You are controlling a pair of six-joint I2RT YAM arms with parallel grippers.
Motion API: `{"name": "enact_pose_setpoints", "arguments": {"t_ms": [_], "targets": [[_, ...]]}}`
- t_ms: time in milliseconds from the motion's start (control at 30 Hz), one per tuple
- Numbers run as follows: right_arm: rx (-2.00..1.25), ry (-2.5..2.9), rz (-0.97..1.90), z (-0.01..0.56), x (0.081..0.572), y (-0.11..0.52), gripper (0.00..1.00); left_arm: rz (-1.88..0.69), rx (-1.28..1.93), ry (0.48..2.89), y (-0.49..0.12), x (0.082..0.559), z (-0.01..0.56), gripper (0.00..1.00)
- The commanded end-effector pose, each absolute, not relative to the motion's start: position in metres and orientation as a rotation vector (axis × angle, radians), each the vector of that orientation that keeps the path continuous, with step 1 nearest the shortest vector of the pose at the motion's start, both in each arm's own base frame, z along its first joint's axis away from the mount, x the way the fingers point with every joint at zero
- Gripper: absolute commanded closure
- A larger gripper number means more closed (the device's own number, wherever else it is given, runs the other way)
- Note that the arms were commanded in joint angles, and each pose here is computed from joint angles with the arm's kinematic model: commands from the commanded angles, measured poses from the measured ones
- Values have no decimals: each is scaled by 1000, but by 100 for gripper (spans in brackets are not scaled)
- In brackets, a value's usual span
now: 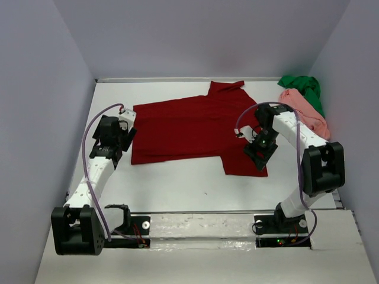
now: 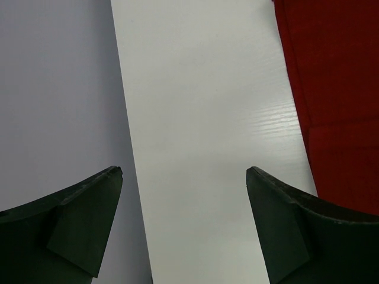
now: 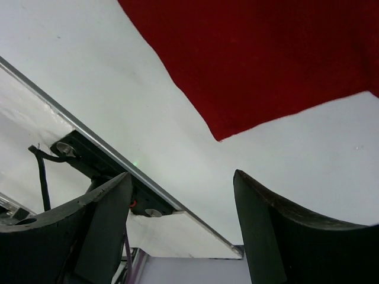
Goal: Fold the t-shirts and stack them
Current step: Fold the flattened tshirt in 1/3 of the way
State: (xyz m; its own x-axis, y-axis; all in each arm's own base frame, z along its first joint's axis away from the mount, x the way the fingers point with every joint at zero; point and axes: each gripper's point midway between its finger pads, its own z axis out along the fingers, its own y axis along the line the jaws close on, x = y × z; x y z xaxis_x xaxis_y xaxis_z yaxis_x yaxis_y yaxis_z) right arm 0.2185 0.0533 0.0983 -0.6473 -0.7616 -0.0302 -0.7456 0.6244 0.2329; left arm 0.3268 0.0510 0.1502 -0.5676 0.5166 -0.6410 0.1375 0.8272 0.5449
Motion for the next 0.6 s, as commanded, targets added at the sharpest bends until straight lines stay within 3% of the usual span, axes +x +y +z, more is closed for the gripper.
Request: {"name": "enact_pose_setpoints", "arguments": {"t_ms": [0, 567], "targets": [[1506, -2719, -372, 103, 221, 72, 26, 572, 436, 2085, 59, 332, 148, 1], [1705, -2593, -273, 27, 238, 97, 25, 593, 342, 2115, 79, 313, 127, 1]]}}
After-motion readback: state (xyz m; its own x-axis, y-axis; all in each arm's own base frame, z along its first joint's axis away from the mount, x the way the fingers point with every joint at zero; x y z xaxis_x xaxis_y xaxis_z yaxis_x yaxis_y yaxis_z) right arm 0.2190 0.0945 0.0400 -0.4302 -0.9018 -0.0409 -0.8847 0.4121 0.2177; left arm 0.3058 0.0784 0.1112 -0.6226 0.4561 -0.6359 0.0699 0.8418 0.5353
